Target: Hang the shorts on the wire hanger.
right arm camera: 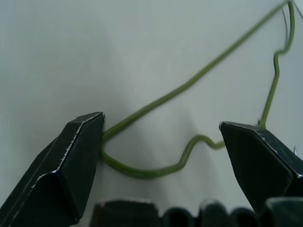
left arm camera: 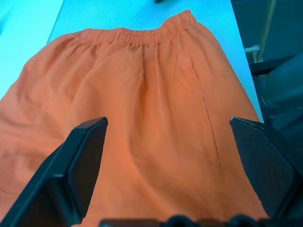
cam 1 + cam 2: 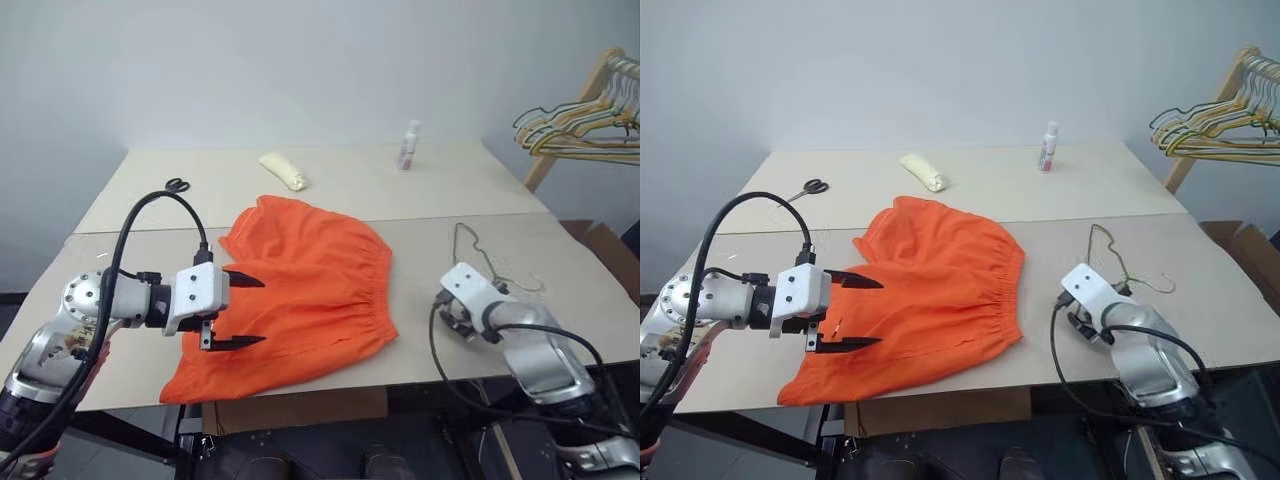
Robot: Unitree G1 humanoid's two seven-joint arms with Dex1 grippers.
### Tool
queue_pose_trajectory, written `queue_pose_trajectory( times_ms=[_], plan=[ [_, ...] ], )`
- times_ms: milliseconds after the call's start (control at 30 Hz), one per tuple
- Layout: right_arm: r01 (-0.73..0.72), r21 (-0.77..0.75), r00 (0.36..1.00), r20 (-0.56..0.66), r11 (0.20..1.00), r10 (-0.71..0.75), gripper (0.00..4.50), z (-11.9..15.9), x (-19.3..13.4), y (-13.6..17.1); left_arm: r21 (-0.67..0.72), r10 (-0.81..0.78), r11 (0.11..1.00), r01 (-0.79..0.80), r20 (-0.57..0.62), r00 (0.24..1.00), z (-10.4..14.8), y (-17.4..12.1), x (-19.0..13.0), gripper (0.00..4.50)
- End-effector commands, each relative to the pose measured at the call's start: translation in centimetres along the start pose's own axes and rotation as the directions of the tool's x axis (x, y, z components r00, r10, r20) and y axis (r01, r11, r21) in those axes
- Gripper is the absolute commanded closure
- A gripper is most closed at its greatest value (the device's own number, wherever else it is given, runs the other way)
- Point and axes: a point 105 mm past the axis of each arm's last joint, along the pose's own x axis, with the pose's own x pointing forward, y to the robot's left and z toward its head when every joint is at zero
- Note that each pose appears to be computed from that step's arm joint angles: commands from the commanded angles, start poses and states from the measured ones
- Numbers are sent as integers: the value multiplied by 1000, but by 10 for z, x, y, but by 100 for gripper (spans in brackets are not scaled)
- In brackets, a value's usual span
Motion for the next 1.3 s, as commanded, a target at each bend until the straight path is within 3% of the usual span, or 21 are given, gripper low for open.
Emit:
queue_pose_trajectory(
  times_ms=[33,100,233,333,600,867,1033,1267,1300],
  plan=[
    [43,42,998,-39,998,-42,0,-17,-14,-22,28,10,1000,-10,0,1000,0,2,1,1],
    [36,115,999,-1,993,-36,0,-11,-21,-29,28,6,1000,-6,0,1000,0,1,2,1],
    [-27,374,981,188,927,-48,0,28,-28,-45,32,1,999,-1,12,1000,2,1,5,1],
    [-35,470,968,234,882,-87,0,38,-19,-52,39,-3,999,2,19,1000,4,1,6,1],
    [-24,551,976,192,834,-99,0,32,18,-56,39,0,999,-9,230,973,42,5,7,1],
    [-132,545,986,155,828,55,0,18,34,-29,35,-35,999,27,255,966,48,-5,10,1],
    [-117,581,993,59,805,101,0,3,40,-18,41,-48,998,39,246,968,46,-7,12,1],
    [-146,637,986,36,757,160,0,-1,41,-10,48,-55,998,45,243,969,45,-7,14,1],
    [-150,644,985,32,750,170,17,-2,42,-8,50,-55,998,45,242,969,45,-7,14,0]
  ],
)
